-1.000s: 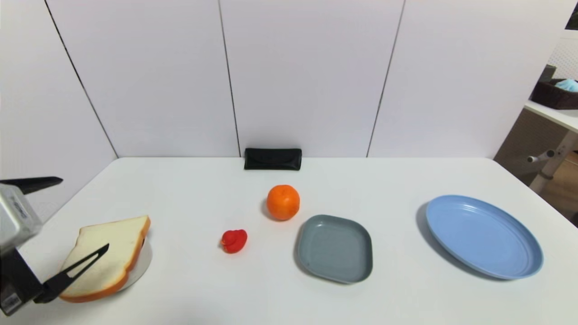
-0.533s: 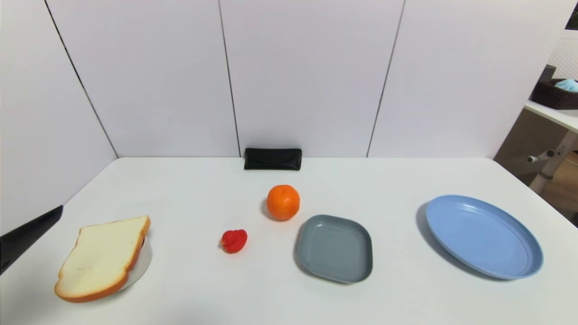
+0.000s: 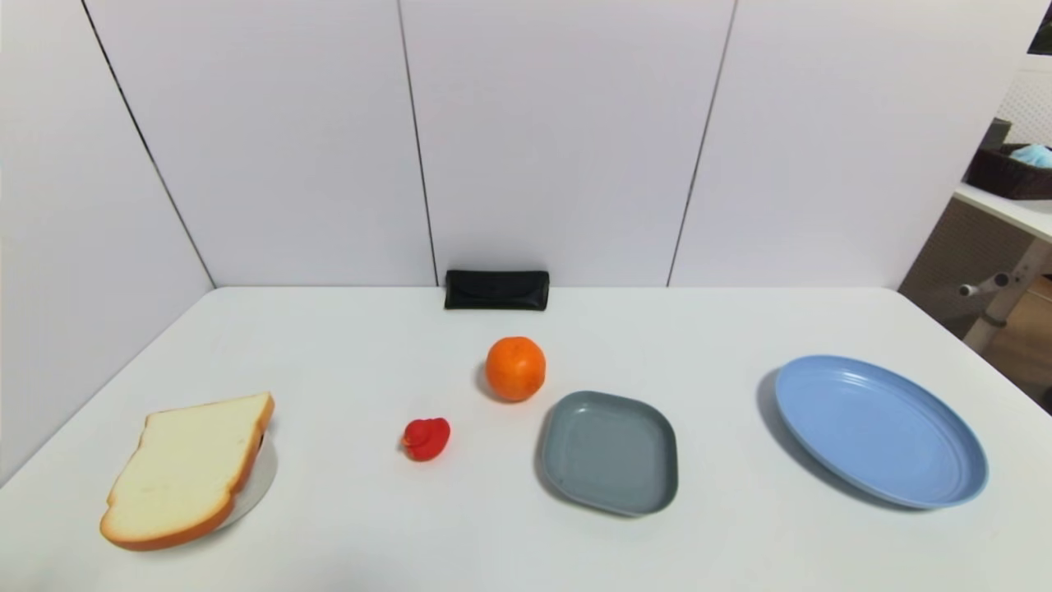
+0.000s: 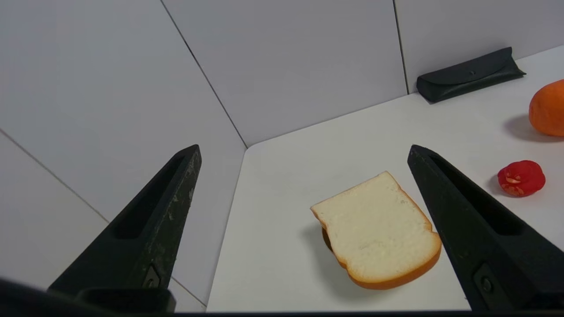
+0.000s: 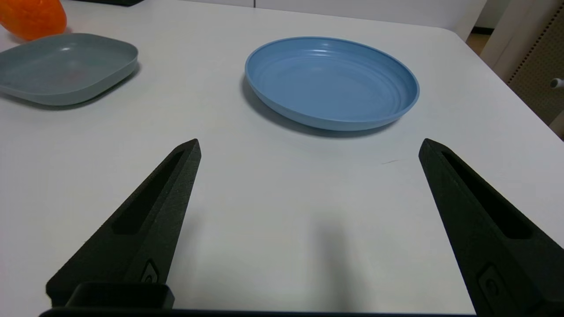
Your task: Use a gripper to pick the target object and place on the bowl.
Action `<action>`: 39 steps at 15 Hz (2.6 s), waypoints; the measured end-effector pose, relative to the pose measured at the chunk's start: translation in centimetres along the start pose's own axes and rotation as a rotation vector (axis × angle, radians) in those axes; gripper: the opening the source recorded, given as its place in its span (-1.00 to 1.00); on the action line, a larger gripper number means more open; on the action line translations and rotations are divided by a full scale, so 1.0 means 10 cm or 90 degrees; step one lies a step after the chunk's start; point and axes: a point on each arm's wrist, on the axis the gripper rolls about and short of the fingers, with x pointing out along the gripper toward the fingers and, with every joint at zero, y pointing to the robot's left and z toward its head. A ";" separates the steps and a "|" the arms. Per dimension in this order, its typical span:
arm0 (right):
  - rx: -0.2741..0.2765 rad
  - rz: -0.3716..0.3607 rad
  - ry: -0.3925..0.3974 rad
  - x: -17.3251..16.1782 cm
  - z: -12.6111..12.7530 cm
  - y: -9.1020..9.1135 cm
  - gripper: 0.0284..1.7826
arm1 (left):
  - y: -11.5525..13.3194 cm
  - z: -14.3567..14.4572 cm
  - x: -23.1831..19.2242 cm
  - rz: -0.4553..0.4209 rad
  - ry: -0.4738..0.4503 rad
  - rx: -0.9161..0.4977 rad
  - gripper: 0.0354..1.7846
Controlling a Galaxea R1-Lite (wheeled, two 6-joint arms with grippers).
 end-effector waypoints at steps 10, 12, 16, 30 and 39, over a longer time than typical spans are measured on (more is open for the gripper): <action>0.000 0.000 0.000 0.00 0.00 0.00 0.92 | -0.36 -0.89 -0.12 -0.027 -0.006 -0.078 0.89; 0.000 0.000 0.000 0.00 0.00 0.00 0.92 | -0.40 -1.01 -0.18 -0.020 -0.010 -0.084 0.89; 0.001 0.000 0.000 0.00 0.00 0.00 0.92 | -0.48 -1.23 -0.30 -0.013 -0.022 -0.094 0.89; 0.001 0.000 0.000 0.00 0.00 0.00 0.92 | -0.58 -1.46 -0.35 -0.062 0.088 -0.182 0.89; 0.001 0.000 0.000 0.00 0.00 0.00 0.92 | -0.57 -1.46 -0.35 -0.036 0.092 -0.230 0.89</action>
